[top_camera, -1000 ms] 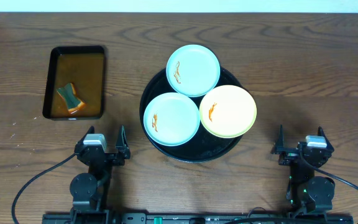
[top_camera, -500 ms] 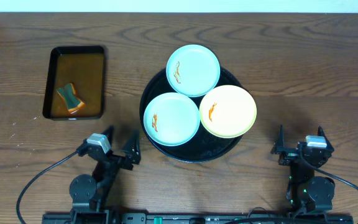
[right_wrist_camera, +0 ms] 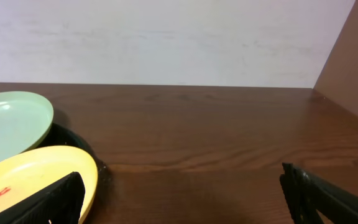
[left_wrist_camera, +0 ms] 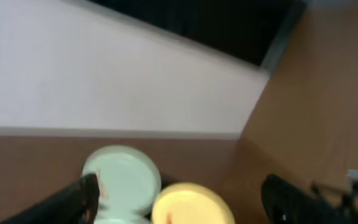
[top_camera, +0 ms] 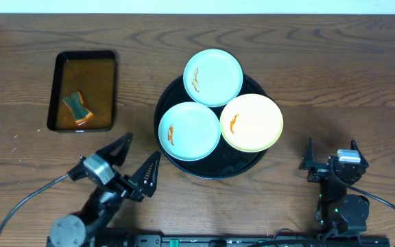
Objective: Clean dirty plates on tray and stack at the side
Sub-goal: 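Reach the left gripper into the water tray and grasp the sponge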
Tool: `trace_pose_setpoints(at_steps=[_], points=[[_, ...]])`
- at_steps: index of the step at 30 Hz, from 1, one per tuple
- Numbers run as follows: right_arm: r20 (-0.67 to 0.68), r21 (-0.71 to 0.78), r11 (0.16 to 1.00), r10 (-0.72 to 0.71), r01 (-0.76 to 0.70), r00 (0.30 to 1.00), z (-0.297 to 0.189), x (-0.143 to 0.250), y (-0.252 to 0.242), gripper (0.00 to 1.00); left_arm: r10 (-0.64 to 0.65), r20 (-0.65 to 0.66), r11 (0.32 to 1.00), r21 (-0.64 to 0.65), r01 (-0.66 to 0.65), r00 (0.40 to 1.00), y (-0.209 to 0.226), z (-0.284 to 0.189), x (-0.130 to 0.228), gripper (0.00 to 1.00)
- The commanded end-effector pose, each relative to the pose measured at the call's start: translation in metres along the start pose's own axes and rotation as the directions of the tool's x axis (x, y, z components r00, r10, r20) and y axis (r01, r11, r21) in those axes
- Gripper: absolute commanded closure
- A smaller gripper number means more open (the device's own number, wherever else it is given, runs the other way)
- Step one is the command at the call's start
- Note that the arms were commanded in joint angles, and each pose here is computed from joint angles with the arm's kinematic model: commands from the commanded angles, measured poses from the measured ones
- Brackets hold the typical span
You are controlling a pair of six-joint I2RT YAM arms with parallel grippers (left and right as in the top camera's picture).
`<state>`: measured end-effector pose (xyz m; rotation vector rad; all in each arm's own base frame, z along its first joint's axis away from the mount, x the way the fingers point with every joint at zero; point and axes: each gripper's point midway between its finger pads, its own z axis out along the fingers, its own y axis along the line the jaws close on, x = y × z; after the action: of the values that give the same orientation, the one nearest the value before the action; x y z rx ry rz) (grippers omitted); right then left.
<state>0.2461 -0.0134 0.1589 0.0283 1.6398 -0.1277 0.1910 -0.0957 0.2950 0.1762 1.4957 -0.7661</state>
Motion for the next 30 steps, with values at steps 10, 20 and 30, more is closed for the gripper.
trace_pose_setpoints(at_steps=[10, 20, 30], points=[[-0.005, -0.008, 1.0, -0.006, 0.006, 1.0, 0.0, 0.002, 0.002, 0.01, -0.114, -0.581, 0.958, -0.278, -0.065, 0.805, 0.02, 0.01, -0.031, 0.16], [-0.005, -0.008, 1.0, -0.006, 0.006, 1.0, 0.0, 0.002, 0.002, 0.01, -0.264, -0.617, 0.863, -0.494, -0.105, 0.741, 0.066, 0.034, -0.059, 0.16], [-0.005, -0.008, 1.0, -0.006, 0.006, 1.0, 0.0, 0.002, 0.002, 0.01, -0.438, -0.707, 0.698, -0.657, -0.286, 0.555, 0.149, 0.057, -0.049, 0.02]])
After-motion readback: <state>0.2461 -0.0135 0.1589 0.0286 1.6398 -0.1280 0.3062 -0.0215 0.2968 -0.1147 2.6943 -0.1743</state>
